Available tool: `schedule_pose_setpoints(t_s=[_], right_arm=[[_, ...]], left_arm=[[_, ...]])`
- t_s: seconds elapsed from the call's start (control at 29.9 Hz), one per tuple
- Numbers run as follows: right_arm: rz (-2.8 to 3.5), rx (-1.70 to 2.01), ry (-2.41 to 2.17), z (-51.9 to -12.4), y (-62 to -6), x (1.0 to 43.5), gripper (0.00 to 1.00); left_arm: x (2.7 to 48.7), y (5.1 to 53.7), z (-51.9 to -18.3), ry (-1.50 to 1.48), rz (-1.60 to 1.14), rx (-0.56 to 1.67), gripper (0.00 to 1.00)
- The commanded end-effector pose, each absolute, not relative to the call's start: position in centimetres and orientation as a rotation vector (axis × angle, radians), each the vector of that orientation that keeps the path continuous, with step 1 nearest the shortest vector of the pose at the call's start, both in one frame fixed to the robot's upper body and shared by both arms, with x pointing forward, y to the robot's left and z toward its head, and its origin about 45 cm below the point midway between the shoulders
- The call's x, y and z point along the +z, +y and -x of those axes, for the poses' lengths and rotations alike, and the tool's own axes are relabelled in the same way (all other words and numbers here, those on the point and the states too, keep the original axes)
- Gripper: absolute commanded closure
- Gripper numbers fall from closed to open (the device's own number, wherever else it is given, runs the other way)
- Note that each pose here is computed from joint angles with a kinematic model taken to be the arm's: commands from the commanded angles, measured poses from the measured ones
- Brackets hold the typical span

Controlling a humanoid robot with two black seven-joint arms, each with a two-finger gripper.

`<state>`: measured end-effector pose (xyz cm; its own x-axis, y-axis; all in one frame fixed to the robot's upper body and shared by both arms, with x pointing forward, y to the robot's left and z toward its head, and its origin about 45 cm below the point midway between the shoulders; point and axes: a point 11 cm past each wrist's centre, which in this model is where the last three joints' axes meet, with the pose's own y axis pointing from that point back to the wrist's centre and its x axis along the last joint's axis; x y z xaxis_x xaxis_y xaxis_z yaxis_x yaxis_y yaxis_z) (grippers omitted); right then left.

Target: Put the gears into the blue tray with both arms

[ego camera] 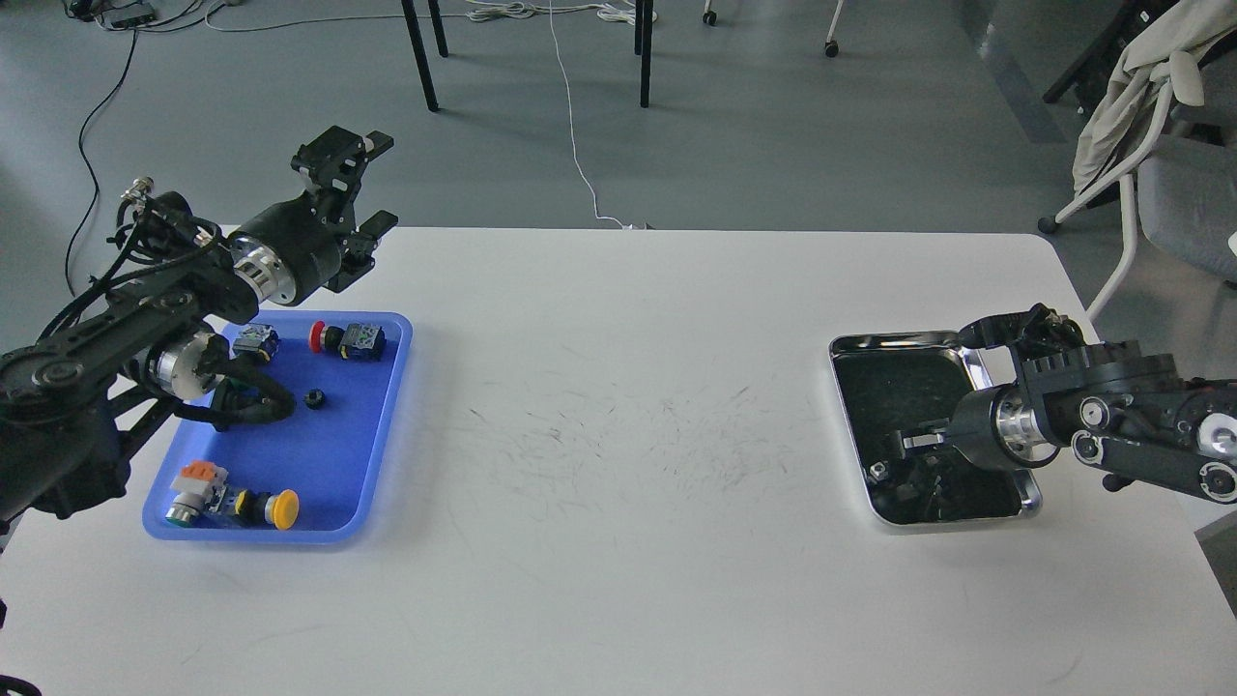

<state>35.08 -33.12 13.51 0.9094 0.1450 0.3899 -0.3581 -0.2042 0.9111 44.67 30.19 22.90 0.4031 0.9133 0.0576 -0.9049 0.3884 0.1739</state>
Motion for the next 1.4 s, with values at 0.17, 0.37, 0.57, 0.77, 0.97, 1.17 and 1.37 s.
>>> schedule_pose_setpoints(t_s=[0.17, 0.37, 0.57, 0.77, 0.97, 1.17, 1.37], right_arm=[[-1.714, 0.501, -0.186, -36.4, -32.8, 15.2, 0.98], [-1.728, 0.607, -0.246, -39.0, -31.3, 19.9, 0.98], [-1.855, 0.681, -0.304, -40.5, -26.5, 25.6, 0.98], [-2.005, 0.716, -0.237, -40.3, -18.8, 26.5, 0.98], [-2.081, 0.842, -0.103, -38.1, -10.9, 23.5, 0.98], [-2.187, 0.874, 0.025, -35.1, -2.3, 21.2, 0.98], [-2.206, 0.777, -0.138, -37.6, -2.4, 19.8, 0.98]], left_arm=[[22.8, 30.0, -44.7, 0.053, -0.188, 1.154, 0.02], [22.8, 30.0, -44.7, 0.053, -0.188, 1.154, 0.02], [23.0, 30.1, -44.8, 0.049, -0.188, 1.156, 0.02], [23.2, 30.2, -44.8, 0.045, -0.185, 1.158, 0.02], [23.6, 30.2, -45.0, 0.038, -0.180, 1.161, 0.02], [23.8, 30.3, -45.1, 0.035, -0.175, 1.166, 0.02], [24.1, 30.5, -45.2, 0.032, -0.171, 1.170, 0.02]])
